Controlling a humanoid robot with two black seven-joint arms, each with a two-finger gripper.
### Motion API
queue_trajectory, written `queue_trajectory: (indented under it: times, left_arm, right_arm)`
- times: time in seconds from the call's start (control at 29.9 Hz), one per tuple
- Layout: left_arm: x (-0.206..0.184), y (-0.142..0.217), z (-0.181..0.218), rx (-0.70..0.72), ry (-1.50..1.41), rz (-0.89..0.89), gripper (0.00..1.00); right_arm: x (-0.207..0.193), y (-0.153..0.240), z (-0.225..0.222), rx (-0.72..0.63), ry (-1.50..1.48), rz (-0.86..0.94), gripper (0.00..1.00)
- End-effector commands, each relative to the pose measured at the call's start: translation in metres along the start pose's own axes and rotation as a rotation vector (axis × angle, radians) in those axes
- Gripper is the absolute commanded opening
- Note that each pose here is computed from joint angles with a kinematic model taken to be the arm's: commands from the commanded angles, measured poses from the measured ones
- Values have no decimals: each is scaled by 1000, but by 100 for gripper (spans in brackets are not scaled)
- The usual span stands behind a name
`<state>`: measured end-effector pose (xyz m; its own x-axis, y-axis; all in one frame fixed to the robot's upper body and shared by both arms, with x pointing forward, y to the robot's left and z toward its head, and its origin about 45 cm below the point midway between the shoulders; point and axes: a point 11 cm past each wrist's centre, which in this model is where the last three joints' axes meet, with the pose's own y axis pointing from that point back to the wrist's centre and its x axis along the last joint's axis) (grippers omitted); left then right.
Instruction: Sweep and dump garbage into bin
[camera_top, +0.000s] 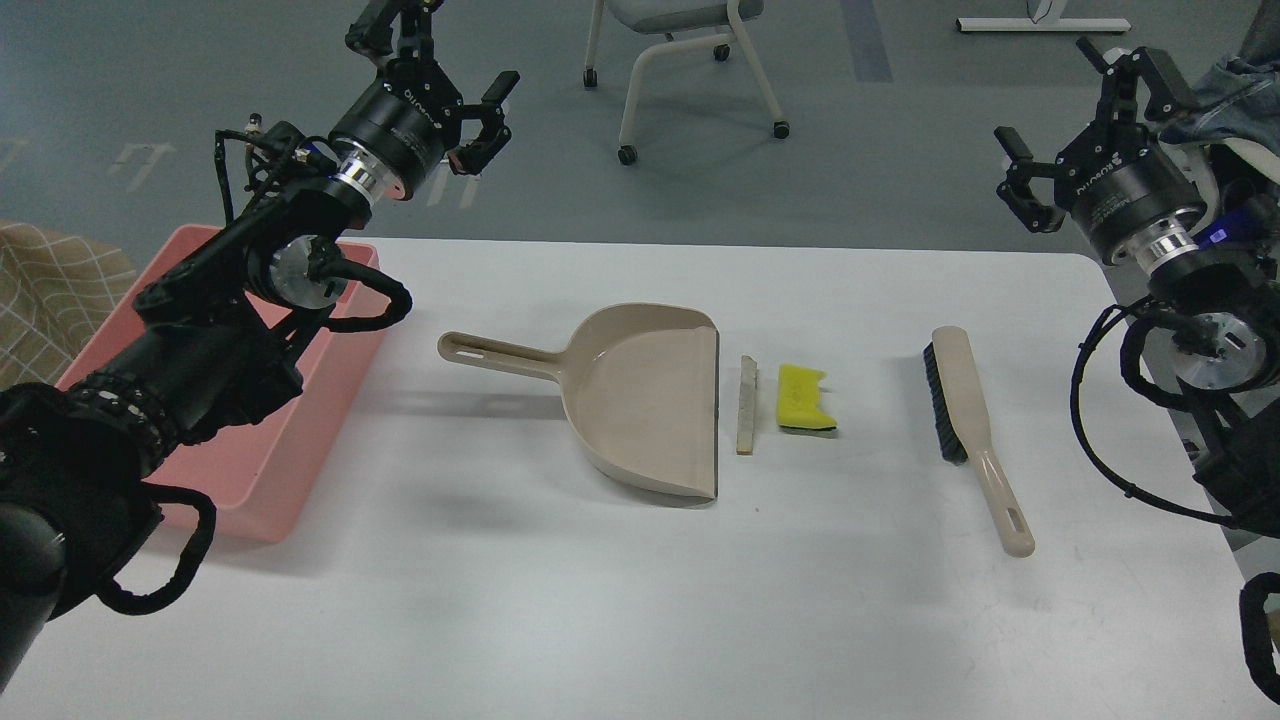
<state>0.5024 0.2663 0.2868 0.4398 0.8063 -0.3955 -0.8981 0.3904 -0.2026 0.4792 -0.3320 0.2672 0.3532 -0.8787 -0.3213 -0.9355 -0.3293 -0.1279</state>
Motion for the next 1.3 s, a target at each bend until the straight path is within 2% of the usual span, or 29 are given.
queue_trajectory:
  times: [0.0,0.47,0.6,0.7,0.94,1.27]
  left_arm:
    - [0,0,-1,3,1,0,98]
    - [1,1,1,13,-8,-1,98]
    - [13,8,-3,80,-51,19,98]
    - [19,11,4,61,-42,36,98]
    - [18,11,5,43,-33,35,98]
    - [17,18,-4,102,-121,-2,98]
  right_arm:
    - [3,1,4,-7,-4,14,100]
    - [-1,-3,4,-23,15,0,100]
    - [-1,-5,0,-18,20,-3,100]
    - [-1,-5,0,-18,20,-3,100]
    - [-1,-5,0,-18,21,-2,100]
    - [-2,-4,3,-24,19,-4,100]
